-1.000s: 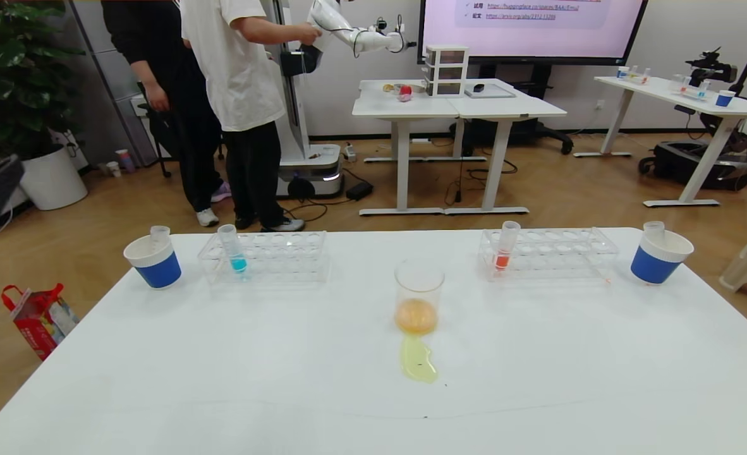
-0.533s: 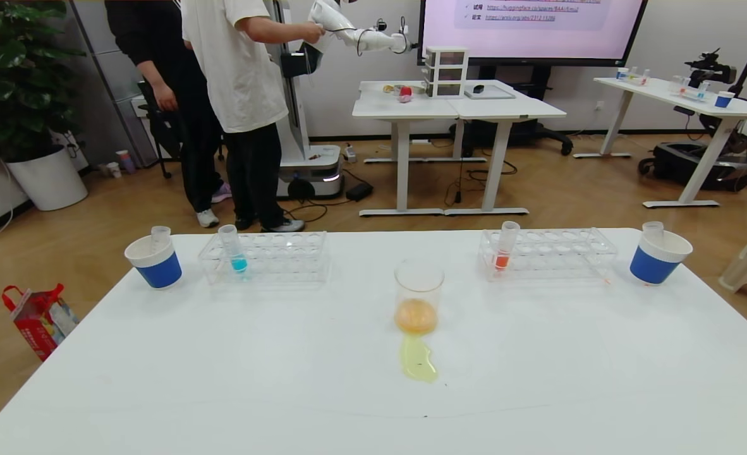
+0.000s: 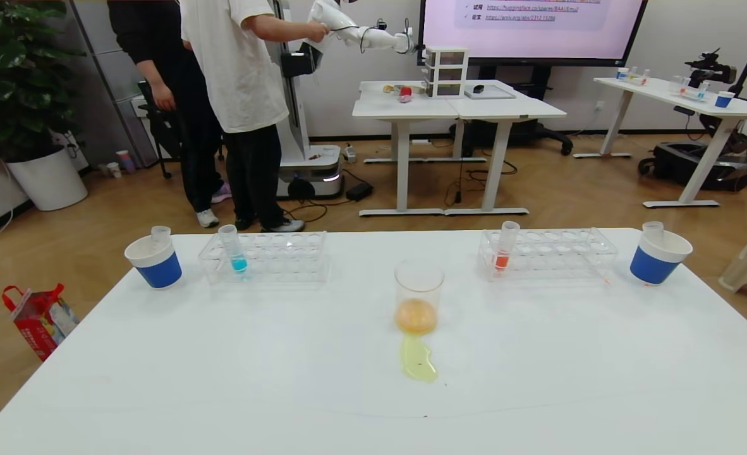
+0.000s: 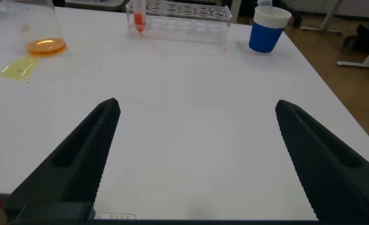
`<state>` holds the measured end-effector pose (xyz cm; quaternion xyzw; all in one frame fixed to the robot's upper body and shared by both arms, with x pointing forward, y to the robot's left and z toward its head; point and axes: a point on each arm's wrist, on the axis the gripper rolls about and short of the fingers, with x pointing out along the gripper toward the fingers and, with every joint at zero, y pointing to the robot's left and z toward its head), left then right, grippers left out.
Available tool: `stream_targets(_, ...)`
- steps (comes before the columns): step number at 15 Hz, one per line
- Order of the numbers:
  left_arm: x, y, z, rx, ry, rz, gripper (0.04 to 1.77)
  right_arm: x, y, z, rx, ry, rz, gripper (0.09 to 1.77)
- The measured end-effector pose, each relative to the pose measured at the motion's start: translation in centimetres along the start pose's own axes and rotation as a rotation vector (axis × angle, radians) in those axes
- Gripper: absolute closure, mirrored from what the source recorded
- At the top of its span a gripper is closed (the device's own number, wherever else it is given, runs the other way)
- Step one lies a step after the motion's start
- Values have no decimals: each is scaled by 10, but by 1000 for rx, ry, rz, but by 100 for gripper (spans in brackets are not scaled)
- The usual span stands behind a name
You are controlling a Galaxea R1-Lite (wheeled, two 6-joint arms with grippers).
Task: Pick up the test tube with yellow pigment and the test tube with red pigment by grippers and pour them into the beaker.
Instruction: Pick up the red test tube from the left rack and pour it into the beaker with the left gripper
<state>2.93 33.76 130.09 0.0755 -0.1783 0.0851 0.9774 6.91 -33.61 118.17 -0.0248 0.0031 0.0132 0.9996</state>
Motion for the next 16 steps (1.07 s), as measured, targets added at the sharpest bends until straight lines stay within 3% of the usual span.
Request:
stream_targets(3, -5, -6, -28, -66, -29, -54, 6, 0, 0, 0, 0, 0, 0, 12)
stream_targets(4, -4, -9, -42, -75, -4, -69, 6, 0, 0, 0, 0, 0, 0, 12)
stream_targets(6, -2, -16, -76, -75, 98, -109, 6, 0, 0, 0, 0, 0, 0, 12)
stream_targets(9, -6, -25, -118, -69, 337, -195, 6, 0, 0, 0, 0, 0, 0, 12)
stream_targets(16, -7, -26, -123, -102, 358, -195, 6, 0, 0, 0, 0, 0, -1, 12)
